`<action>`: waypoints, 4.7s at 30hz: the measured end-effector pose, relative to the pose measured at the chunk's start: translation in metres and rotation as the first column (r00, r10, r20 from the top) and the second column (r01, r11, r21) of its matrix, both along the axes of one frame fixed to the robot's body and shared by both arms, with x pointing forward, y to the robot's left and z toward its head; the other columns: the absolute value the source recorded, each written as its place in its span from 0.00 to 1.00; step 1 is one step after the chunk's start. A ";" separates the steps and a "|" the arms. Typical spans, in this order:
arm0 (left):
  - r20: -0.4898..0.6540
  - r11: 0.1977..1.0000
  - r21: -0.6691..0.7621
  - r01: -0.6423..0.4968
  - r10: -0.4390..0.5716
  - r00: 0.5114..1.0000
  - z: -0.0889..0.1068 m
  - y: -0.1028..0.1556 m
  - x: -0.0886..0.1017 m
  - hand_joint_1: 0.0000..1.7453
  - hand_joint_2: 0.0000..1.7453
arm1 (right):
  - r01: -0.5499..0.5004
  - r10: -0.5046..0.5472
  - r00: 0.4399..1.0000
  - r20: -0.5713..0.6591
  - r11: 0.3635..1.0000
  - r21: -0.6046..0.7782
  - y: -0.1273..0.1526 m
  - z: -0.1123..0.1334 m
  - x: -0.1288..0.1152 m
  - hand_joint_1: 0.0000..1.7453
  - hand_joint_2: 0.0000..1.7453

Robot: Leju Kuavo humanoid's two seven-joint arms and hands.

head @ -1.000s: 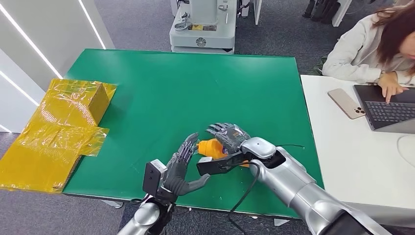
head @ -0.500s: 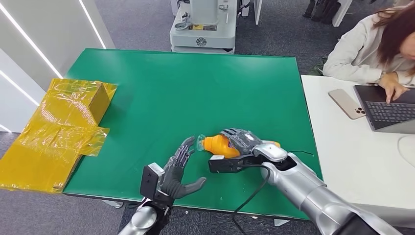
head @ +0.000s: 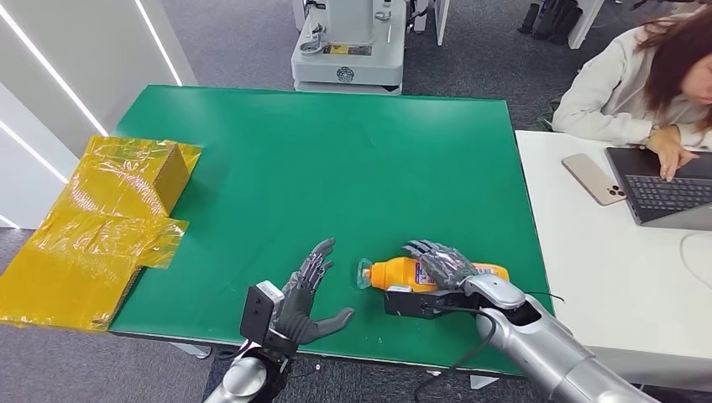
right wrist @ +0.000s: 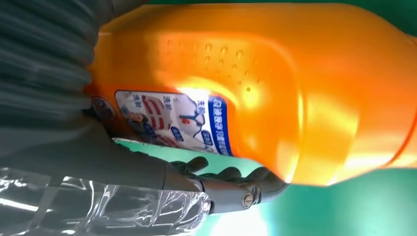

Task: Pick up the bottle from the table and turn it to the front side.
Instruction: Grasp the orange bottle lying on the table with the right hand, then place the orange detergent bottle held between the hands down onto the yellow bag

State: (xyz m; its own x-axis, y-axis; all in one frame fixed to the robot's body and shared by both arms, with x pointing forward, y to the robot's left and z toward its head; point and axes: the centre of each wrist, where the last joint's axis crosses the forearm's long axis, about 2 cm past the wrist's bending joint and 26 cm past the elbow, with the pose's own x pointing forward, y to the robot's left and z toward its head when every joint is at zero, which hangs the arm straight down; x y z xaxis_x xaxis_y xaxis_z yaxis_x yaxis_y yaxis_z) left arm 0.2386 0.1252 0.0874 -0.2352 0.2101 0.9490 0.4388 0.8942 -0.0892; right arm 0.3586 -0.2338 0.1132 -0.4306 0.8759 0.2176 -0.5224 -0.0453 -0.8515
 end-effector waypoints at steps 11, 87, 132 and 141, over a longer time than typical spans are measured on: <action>-0.011 1.000 -0.002 0.002 -0.002 1.000 0.000 -0.001 -0.001 0.00 1.00 | 0.109 -0.106 0.992 0.070 0.993 -0.051 -0.033 -0.006 -0.035 0.00 1.00; 0.075 0.964 -0.066 0.256 -0.251 0.965 0.059 0.007 0.062 0.00 1.00 | -0.087 -0.189 0.957 0.218 0.531 0.843 -0.002 0.017 -0.050 1.00 1.00; 0.222 1.000 -0.003 -0.019 0.019 0.975 0.126 0.046 0.133 0.00 1.00 | -0.110 -0.124 0.974 0.190 0.474 0.874 0.077 0.025 -0.032 1.00 1.00; 0.208 0.998 -0.021 0.057 -0.051 0.977 0.121 0.052 0.123 0.00 1.00 | -0.061 -0.144 0.978 0.149 0.490 0.870 0.073 0.015 -0.034 1.00 1.00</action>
State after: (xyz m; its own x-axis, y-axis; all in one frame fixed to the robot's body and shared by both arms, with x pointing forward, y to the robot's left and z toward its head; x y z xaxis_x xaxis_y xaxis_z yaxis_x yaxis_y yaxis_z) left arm 0.3620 0.1773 0.2081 -0.4137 0.2522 0.8748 0.4976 0.8673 -0.0147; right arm 0.3248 -0.1612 0.1284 -0.5175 0.3041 0.7998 -0.3391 0.7853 -0.5180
